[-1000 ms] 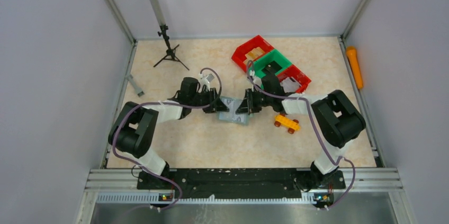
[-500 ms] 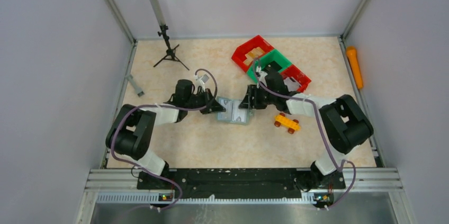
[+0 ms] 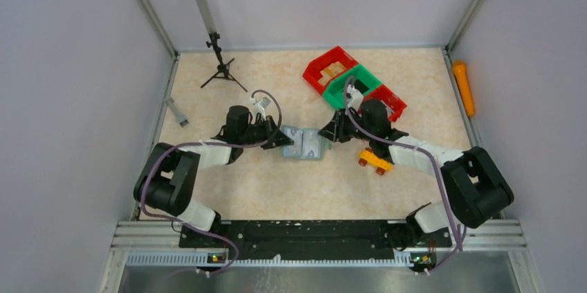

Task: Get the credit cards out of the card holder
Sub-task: Open the card holder at the center of the board, then remove the credit card from the card holder.

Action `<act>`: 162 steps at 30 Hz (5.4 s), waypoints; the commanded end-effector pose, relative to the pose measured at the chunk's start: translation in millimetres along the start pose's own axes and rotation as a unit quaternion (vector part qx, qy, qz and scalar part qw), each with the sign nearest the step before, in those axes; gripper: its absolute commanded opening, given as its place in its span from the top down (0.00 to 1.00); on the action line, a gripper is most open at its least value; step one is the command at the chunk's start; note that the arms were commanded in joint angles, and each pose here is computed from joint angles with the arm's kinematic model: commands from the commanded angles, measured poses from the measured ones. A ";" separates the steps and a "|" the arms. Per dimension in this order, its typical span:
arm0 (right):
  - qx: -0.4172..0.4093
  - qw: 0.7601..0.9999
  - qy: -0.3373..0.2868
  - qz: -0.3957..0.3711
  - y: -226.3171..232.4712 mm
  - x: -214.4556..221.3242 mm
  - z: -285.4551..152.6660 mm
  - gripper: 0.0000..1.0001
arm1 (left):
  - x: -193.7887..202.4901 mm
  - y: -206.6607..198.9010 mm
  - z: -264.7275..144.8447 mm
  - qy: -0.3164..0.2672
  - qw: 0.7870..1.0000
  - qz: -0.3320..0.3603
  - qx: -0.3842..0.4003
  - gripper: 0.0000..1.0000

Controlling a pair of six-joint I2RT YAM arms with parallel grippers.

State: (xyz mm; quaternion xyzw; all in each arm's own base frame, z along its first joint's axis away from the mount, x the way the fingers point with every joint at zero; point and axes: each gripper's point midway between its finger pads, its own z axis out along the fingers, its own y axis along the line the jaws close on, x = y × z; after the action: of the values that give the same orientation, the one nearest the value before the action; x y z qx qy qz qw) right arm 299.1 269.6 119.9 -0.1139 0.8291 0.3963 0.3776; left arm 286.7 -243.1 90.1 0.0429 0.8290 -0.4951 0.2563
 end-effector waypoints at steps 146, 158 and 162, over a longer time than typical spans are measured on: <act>-0.277 0.948 -0.154 0.035 60.6 -52.2 -20.9 1.00 | -50.0 -115.9 -43.6 -0.176 0.958 0.127 0.186 1.00; -0.288 0.945 -0.150 0.029 65.4 -52.7 -21.9 0.98 | -48.2 -119.6 -43.1 -0.163 0.957 0.128 0.203 1.00; -0.288 0.946 -0.145 0.029 66.8 -51.1 -19.7 0.98 | -47.1 -119.8 -41.1 -0.156 0.957 0.127 0.207 1.00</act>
State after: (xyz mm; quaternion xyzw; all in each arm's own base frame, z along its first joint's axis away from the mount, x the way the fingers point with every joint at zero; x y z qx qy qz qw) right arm 287.2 293.1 190.3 -0.1191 0.6381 0.6452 0.4030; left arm 280.8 -256.6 201.9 0.0861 0.6801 -0.5998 0.4126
